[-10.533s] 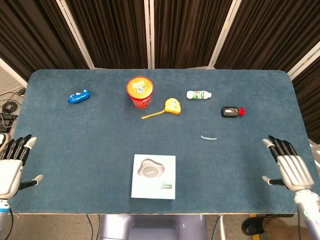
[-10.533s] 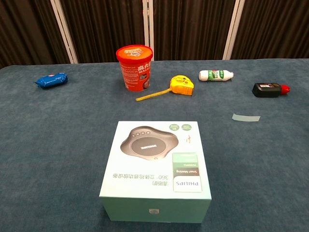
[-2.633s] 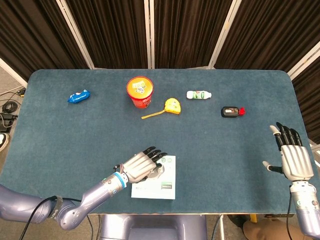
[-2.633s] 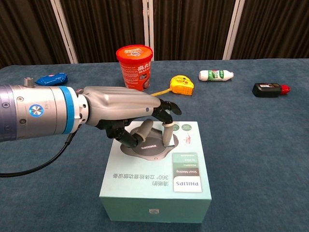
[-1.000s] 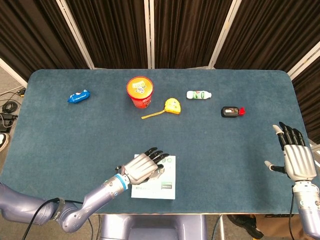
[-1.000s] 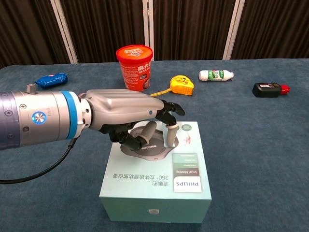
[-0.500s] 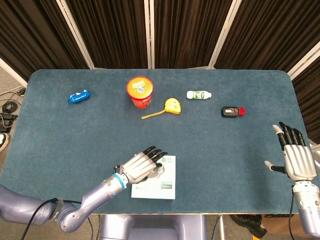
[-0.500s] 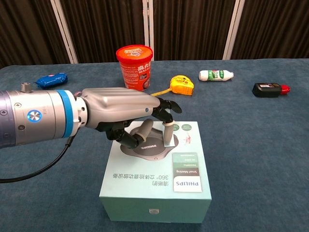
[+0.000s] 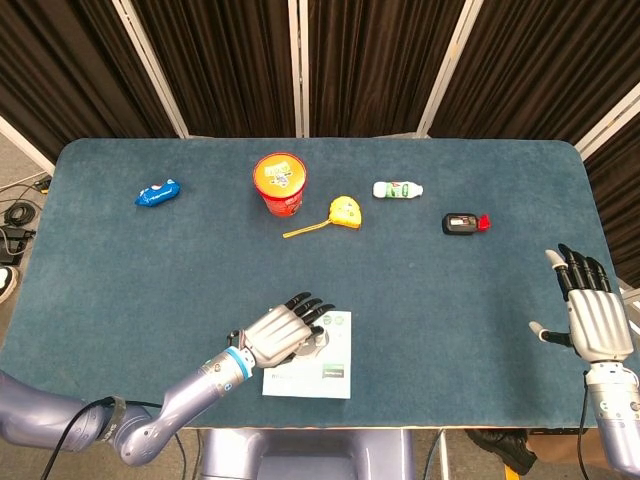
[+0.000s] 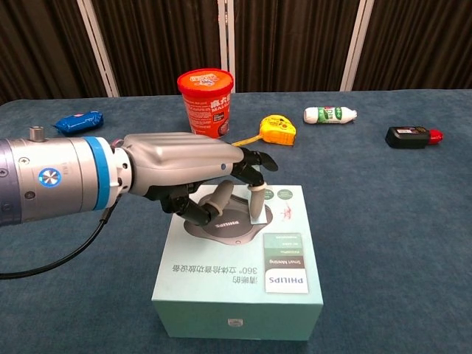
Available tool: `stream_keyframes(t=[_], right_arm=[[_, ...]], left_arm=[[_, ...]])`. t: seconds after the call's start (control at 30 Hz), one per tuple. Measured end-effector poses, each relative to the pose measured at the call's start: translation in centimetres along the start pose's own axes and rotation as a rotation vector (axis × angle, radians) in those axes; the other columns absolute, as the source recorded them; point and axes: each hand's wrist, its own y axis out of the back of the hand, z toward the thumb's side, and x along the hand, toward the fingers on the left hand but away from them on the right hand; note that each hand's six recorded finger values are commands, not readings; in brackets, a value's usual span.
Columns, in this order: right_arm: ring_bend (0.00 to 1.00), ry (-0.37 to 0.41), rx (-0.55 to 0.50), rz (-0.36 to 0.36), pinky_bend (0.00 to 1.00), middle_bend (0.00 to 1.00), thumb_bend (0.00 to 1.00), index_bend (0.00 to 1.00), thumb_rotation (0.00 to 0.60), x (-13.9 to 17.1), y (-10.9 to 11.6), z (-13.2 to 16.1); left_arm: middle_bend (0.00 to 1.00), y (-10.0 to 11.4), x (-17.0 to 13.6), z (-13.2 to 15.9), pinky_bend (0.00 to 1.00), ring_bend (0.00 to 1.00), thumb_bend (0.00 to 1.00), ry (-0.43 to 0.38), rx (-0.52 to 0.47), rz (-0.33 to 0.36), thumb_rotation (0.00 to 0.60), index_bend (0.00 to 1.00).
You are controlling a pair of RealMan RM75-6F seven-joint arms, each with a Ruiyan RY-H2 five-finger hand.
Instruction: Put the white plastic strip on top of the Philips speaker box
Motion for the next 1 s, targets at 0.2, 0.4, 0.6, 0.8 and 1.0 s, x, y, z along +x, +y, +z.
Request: stream_keyframes(t=[0.2, 0.4, 0.6, 0.8, 1.0], right_arm=[[0.00, 0.001, 0.002, 0.003, 0.00, 0.00, 0.00, 0.00, 0.600, 0.0, -0.1, 0.1], [0.00, 0.000, 0.000, 0.002, 0.00, 0.00, 0.00, 0.00, 0.600, 0.0, 0.0, 0.1], [0.00, -0.001, -0.002, 0.004, 0.00, 0.00, 0.00, 0.00, 0.600, 0.0, 0.0, 0.0], [0.00, -0.002, -0.002, 0.004, 0.00, 0.00, 0.00, 0.00, 0.600, 0.0, 0.0, 0.0], [0.00, -0.003, -0.001, 0.005, 0.00, 0.00, 0.00, 0.00, 0.600, 0.0, 0.0, -0.1]], left_arm=[[0.00, -0.6, -0.2, 0.0, 0.00, 0.00, 1.00, -0.001, 0.008, -0.020, 0.600, 0.36], [0.00, -0.5, -0.1, -0.2, 0.00, 0.00, 1.00, 0.009, 0.008, -0.016, 0.600, 0.36], [0.00, 0.2, 0.1, 0.2, 0.00, 0.00, 1.00, 0.000, 0.001, 0.011, 0.600, 0.37], [0.00, -0.7, 0.5, 0.5, 0.00, 0.00, 1.00, -0.003, 0.005, -0.011, 0.600, 0.37], [0.00, -0.7, 0.7, 0.6, 0.00, 0.00, 1.00, -0.001, 0.011, -0.008, 0.600, 0.37]])
